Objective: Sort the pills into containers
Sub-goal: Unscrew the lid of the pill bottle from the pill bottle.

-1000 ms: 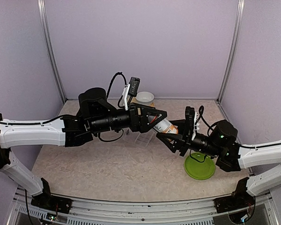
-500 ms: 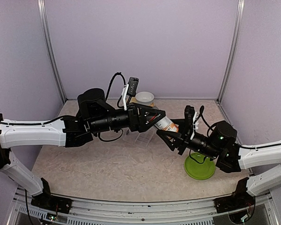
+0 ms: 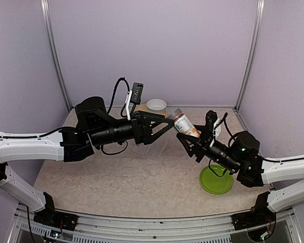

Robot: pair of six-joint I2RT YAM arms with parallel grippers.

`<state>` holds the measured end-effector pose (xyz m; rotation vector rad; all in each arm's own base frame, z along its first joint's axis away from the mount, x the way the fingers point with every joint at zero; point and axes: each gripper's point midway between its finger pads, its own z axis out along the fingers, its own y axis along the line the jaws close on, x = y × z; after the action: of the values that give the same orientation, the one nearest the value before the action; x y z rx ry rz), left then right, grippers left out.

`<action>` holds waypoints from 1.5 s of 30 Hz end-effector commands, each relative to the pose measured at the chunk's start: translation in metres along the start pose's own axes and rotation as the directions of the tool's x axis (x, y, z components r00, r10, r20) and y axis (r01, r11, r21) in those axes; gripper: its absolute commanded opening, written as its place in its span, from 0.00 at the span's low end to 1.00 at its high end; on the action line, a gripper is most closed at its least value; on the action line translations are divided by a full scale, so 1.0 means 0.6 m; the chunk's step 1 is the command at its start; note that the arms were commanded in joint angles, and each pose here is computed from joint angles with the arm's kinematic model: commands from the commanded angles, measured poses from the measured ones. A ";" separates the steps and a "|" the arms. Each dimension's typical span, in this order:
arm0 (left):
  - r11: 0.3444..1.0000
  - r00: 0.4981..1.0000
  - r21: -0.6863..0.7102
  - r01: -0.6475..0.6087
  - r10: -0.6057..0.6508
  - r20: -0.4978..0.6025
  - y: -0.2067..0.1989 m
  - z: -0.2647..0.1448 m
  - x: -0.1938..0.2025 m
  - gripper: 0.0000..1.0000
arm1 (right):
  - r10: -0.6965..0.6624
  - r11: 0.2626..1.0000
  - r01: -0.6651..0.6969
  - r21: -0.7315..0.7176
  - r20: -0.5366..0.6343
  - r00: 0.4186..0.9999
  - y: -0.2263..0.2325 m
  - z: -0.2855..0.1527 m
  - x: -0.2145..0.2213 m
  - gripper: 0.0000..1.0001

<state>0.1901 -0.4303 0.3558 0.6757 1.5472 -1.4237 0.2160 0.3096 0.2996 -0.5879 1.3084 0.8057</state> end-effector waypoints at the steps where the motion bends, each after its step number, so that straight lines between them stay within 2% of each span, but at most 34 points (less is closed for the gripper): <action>1: 0.999 0.997 -0.011 -0.043 0.043 0.063 -0.012 -0.018 -0.029 0.90 | -0.018 0.998 0.020 -0.066 0.032 0.999 0.017 -0.013 -0.014 0.06; 6: 0.995 0.995 -0.060 -0.082 0.086 0.055 0.005 -0.006 -0.037 0.93 | -0.015 0.975 0.022 -0.220 0.030 0.999 0.062 -0.009 -0.013 0.06; 13: 0.993 0.994 -0.039 -0.109 0.110 0.026 0.008 0.010 -0.028 0.94 | 0.006 0.940 0.011 -0.340 0.047 0.999 0.099 -0.013 -0.015 0.05; 20: 0.994 0.995 0.063 -0.094 0.093 0.020 -0.024 0.022 -0.013 0.92 | 0.023 0.949 -0.010 -0.316 0.037 0.999 0.094 -0.002 -0.007 0.06; 33: 0.995 0.996 0.043 -0.089 0.089 0.009 -0.026 0.001 -0.006 0.86 | 0.021 0.991 -0.015 -0.130 0.045 0.999 0.039 -0.004 -0.007 0.05; 39: 0.997 0.997 0.007 -0.075 0.075 -0.007 -0.012 0.003 0.002 0.85 | 0.016 0.987 -0.005 -0.160 0.066 0.998 0.047 -0.011 -0.020 0.05; 45: 0.994 0.996 -0.073 -0.085 0.087 0.028 0.017 -0.003 -0.020 0.88 | -0.004 0.954 0.020 -0.298 0.055 0.999 0.088 -0.012 -0.020 0.03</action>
<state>0.1937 -0.4337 0.3615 0.7007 1.5027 -1.3508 0.1833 0.3297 0.2960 -0.7493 1.2271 0.9549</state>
